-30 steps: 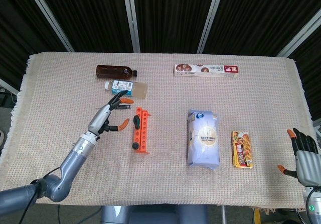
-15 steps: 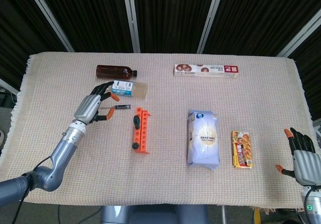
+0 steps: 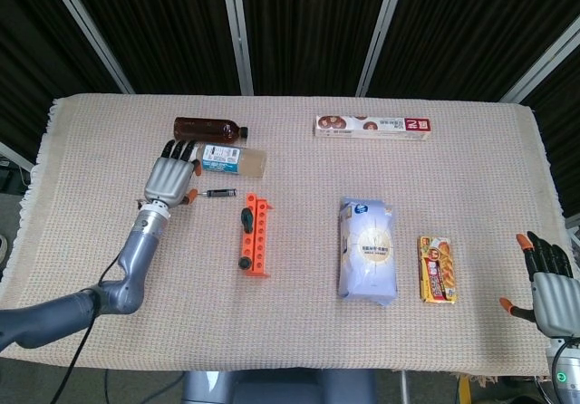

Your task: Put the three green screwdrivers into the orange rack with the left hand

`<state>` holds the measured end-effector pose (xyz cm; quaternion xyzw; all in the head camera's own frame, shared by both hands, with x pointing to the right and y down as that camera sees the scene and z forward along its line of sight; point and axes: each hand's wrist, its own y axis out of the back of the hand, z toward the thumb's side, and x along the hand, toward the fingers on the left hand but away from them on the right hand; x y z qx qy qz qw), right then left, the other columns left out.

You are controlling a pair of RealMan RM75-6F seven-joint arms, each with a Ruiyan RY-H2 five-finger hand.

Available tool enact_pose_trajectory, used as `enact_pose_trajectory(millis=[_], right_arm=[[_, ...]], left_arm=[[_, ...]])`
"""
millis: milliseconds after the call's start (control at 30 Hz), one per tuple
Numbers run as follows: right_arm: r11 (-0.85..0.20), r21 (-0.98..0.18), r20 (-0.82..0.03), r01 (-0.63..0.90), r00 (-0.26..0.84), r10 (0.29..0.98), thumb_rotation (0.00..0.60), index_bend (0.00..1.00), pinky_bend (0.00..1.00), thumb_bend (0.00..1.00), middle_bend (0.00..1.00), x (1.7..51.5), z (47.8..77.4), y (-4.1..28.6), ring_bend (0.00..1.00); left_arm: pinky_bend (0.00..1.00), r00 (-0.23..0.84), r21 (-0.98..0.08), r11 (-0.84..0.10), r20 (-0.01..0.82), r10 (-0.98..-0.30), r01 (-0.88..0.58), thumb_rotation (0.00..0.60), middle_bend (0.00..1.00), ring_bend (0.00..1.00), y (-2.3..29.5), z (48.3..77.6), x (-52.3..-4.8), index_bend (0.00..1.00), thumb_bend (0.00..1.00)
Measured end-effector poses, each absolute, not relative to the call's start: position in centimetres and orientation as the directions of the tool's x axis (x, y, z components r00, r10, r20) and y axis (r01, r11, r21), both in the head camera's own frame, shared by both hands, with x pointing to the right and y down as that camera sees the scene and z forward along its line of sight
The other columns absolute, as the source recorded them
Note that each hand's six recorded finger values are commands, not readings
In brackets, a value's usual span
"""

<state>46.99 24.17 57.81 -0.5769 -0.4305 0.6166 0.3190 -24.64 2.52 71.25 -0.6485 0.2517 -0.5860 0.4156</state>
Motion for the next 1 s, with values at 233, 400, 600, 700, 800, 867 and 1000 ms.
enact_pose_trajectory(millis=[233,400,600,700,800,867,1000], right_arm=[[-0.423,-0.9,-0.434,0.105,-0.14,0.89,0.6,0.0,0.0,0.0,0.0,47.3,57.7,24.3,0.0],[-0.422,-0.9,-0.434,0.107,-0.15,0.888,0.6,0.0,0.0,0.0,0.0,47.6,57.6,24.4,0.0],[-0.42,-0.901,-0.433,0.11,-0.157,0.888,0.6,0.0,0.0,0.0,0.0,47.9,57.5,24.5,0.0],[-0.421,-0.9,-0.434,0.112,-0.157,0.887,0.6,0.0,0.0,0.0,0.0,48.0,57.5,24.6,0.0],[-0.424,-0.899,-0.437,0.113,-0.156,0.886,0.6,0.0,0.0,0.0,0.0,48.0,57.6,24.6,0.0],[-0.425,-0.898,-0.438,0.115,-0.155,0.885,0.6,0.0,0.0,0.0,0.0,48.0,57.7,24.6,0.0],[-0.424,-0.898,-0.438,0.117,-0.155,0.885,0.6,0.0,0.0,0.0,0.0,48.0,57.8,24.5,0.0]], left_arm=[[0.0,0.167,-0.812,-0.538,0.576,-0.8,0.226,0.6,0.0,0.0,3.2,73.9,-21.4,0.42,0.35],[0.0,0.161,-0.805,-0.551,0.587,-0.793,0.221,0.6,0.0,0.0,3.7,74.7,-20.6,0.41,0.37],[0.0,0.152,-0.799,-0.565,0.597,-0.788,0.209,0.6,0.01,0.0,4.3,75.6,-20.1,0.39,0.41],[0.06,0.153,-0.803,-0.563,0.592,-0.791,0.195,0.6,0.07,0.0,4.5,75.7,-20.1,0.4,0.41],[0.13,0.153,-0.805,-0.568,0.592,-0.792,0.174,0.6,0.13,0.02,4.8,75.7,-20.3,0.4,0.41],[0.15,0.152,-0.803,-0.575,0.595,-0.789,0.16,0.6,0.16,0.04,5.0,75.7,-20.5,0.41,0.41],[0.18,0.151,-0.806,-0.574,0.591,-0.792,0.141,0.6,0.22,0.09,5.0,75.6,-20.8,0.43,0.41]])
